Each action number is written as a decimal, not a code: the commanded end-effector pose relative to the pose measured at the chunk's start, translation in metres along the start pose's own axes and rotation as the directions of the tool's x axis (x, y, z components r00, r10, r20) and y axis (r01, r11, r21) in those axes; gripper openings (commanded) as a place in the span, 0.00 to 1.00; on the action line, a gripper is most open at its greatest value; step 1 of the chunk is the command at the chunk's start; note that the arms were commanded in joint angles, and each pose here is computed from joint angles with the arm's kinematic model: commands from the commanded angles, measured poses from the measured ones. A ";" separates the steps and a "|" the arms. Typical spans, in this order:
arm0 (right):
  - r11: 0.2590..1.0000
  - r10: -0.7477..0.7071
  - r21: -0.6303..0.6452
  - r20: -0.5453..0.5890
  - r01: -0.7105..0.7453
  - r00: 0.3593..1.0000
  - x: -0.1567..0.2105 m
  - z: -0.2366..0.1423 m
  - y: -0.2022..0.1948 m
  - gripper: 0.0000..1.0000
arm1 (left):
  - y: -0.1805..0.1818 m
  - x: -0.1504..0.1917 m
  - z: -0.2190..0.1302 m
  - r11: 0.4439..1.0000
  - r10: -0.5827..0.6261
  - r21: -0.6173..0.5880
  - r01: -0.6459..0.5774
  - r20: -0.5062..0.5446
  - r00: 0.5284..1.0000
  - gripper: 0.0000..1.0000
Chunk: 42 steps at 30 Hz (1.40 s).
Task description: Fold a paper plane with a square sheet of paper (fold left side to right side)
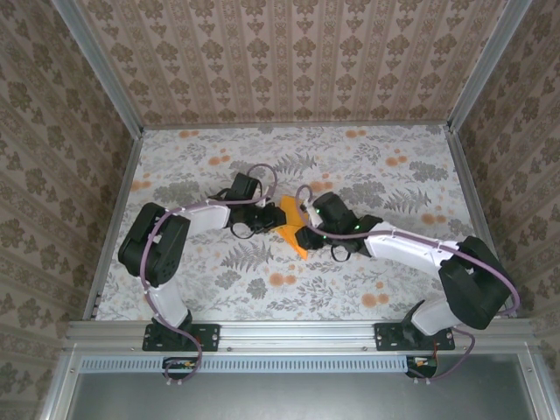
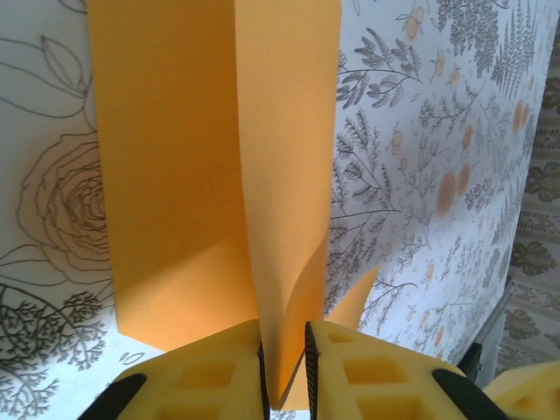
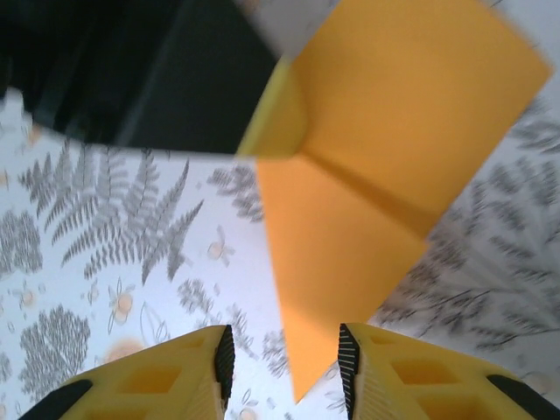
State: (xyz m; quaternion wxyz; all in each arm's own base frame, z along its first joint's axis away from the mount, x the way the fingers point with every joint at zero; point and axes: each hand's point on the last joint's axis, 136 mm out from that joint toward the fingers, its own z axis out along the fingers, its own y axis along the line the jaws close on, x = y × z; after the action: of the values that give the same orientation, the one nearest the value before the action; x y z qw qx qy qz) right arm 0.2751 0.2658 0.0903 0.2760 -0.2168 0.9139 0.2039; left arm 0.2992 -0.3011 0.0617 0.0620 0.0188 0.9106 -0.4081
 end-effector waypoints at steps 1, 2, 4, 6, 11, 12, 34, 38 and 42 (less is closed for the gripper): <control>0.997 -0.002 0.083 0.012 0.001 1.000 0.006 0.014 -0.006 0.40 | -0.027 -0.010 -0.009 0.999 0.014 0.042 -0.015 0.020 1.000 0.20; 0.996 -0.006 0.084 0.009 0.006 1.000 0.007 0.018 -0.005 0.40 | -0.028 -0.011 -0.009 0.999 0.016 0.043 -0.017 0.022 1.000 0.20; 0.995 -0.027 0.096 -0.003 0.027 1.000 0.008 0.027 -0.001 0.40 | -0.030 -0.011 -0.009 0.999 0.017 0.045 -0.018 0.020 1.000 0.20; 0.992 -0.046 0.113 -0.015 0.047 0.999 0.009 0.034 0.000 0.40 | -0.030 -0.010 -0.009 0.999 0.016 0.044 -0.017 0.019 1.000 0.19; 0.987 -0.058 0.151 -0.026 0.061 0.998 0.008 0.045 -0.004 0.40 | -0.032 -0.010 -0.008 0.999 0.017 0.042 -0.018 0.013 1.000 0.19; 0.985 -0.063 0.157 -0.029 0.067 0.998 0.007 0.046 -0.005 0.40 | -0.032 -0.009 -0.008 0.999 0.018 0.041 -0.018 0.010 1.000 0.19; 0.980 -0.071 0.180 -0.094 0.087 0.993 0.021 0.059 -0.009 0.12 | -0.030 -0.016 -0.027 1.000 0.025 0.010 -0.026 0.047 0.999 0.38; 0.982 -0.056 0.174 -0.105 0.074 0.993 0.026 0.060 -0.011 0.08 | -0.025 -0.017 -0.041 1.000 0.019 0.001 -0.019 0.076 0.997 0.47; 0.990 -0.023 0.133 -0.109 0.037 0.994 0.030 0.060 -0.008 0.05 | -0.015 -0.016 -0.055 1.000 -0.002 -0.013 0.003 0.106 0.994 0.52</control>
State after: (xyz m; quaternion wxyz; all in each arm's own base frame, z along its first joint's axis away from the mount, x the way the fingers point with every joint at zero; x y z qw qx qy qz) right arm 0.2876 0.2794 0.0284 0.2598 -0.2292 0.9320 0.1068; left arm 0.3132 -0.2812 0.1075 0.1030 -0.0007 0.9070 -0.4083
